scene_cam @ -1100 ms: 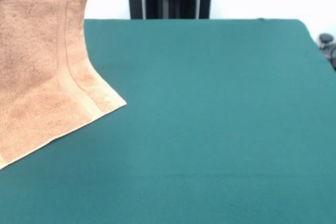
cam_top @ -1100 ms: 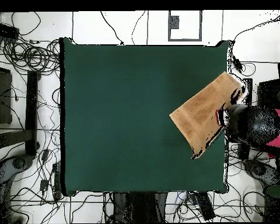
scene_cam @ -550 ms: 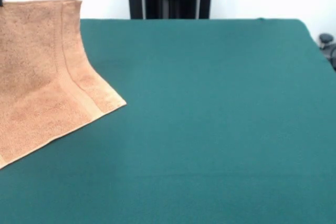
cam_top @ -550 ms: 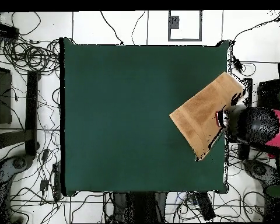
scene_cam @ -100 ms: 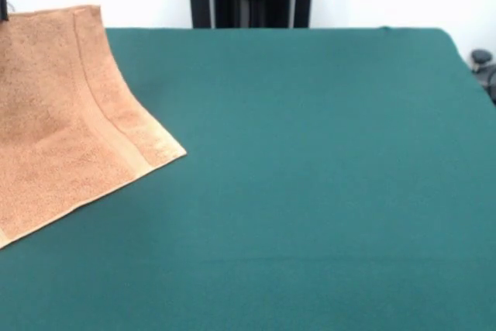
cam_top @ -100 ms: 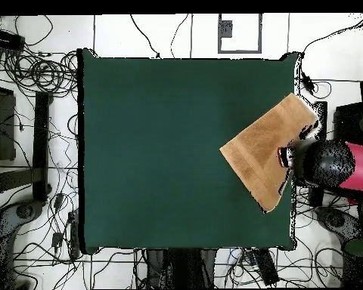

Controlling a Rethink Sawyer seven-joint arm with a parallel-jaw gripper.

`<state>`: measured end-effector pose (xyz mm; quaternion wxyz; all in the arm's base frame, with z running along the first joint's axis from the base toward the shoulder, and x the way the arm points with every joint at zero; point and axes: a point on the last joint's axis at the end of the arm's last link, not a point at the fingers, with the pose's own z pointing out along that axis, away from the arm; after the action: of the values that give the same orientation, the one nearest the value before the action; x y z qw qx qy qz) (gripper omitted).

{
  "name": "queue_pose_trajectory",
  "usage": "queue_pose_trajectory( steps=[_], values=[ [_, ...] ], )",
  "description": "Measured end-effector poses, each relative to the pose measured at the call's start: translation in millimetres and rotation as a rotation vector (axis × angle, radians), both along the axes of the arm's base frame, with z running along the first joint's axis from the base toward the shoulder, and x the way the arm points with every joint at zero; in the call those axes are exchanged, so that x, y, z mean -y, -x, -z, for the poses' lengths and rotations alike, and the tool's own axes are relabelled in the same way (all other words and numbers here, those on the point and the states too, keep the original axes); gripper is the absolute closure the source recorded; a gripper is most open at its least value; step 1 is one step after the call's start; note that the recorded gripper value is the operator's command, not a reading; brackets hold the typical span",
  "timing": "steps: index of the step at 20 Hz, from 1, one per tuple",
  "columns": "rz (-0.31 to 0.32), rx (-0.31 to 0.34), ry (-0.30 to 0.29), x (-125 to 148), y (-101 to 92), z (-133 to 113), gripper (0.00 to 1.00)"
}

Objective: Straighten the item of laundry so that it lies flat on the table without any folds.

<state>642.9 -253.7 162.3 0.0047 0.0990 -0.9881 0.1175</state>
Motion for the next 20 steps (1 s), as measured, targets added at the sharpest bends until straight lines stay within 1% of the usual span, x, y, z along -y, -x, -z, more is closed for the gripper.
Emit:
queue_pose_trajectory(
  steps=[4, 5, 11, 20],
  values=[
    [-0.005, -0.001, 0.008, 1.1, 0.7, 0.2, 1.0],
    [-0.006, -0.002, 0.009, 1.3, 0.8, 0.3, 0.0],
    [-0.014, -0.002, 0.012, -2.1, -0.4, 0.4, 0.0],
    [-0.021, -0.023, 0.013, -8.3, 0.3, 0.1, 0.0]
  ],
)
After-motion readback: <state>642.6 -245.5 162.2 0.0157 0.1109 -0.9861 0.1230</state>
